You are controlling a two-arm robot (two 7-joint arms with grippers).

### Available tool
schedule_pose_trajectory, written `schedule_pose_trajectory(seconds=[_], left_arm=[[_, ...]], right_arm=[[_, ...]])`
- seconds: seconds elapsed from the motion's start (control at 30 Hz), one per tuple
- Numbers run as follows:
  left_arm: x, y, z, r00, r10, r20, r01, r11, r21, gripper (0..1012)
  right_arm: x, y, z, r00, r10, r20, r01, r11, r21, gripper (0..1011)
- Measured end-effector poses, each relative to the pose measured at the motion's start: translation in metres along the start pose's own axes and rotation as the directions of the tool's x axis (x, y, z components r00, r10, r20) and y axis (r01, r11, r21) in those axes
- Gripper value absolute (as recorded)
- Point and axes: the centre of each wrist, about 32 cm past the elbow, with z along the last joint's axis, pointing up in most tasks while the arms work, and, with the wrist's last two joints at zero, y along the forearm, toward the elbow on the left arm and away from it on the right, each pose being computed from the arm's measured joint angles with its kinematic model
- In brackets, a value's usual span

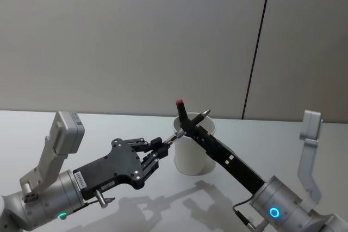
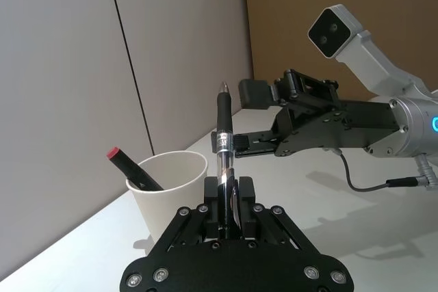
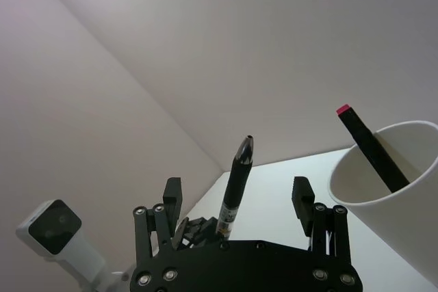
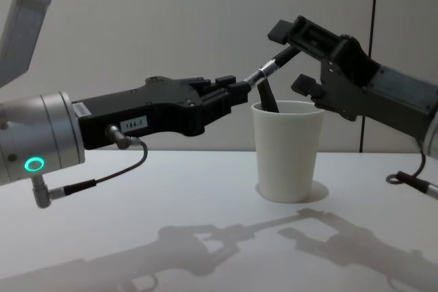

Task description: Place the pen into the pen holder.

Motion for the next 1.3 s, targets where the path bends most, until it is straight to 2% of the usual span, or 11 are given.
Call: schedule_pose_trajectory(seconds=[0.5,0.63,0.83,0.97,1.13,1.3], left_arm=[[0.0000,0.0000,0.0000,1.0000,0.000,0.000,0.000,1.0000,0.000,180],[0.0000,0.0000,0.0000,1.0000,0.000,0.000,0.000,1.0000,0.000,180],[0.0000,0.0000,0.0000,1.0000,0.000,0.000,0.000,1.0000,0.000,180],[0.0000,0.0000,0.0000,1.0000,0.000,0.000,0.000,1.0000,0.000,180],[0.0000,0.0000,0.0000,1.0000,0.000,0.000,0.000,1.0000,0.000,180],[0.0000,0.0000,0.0000,1.0000,0.000,0.000,0.000,1.0000,0.000,180]], right_arm=[[-0.002,0.011,-0.004,1.000,-0.002,-0.026,0.002,1.000,0.015,1001],[-0.002,0.012,-0.005,1.000,-0.001,-0.028,0.002,1.000,0.017,944],[-0.002,0.014,-0.005,1.000,-0.001,-0.031,0.002,1.000,0.019,759],[-0.002,0.014,-0.005,0.999,-0.002,-0.032,0.002,1.000,0.020,673],[-0.002,0.015,-0.005,0.999,-0.002,-0.033,0.003,1.000,0.021,471],[-0.002,0.015,-0.006,0.999,-0.002,-0.034,0.003,1.000,0.021,325]])
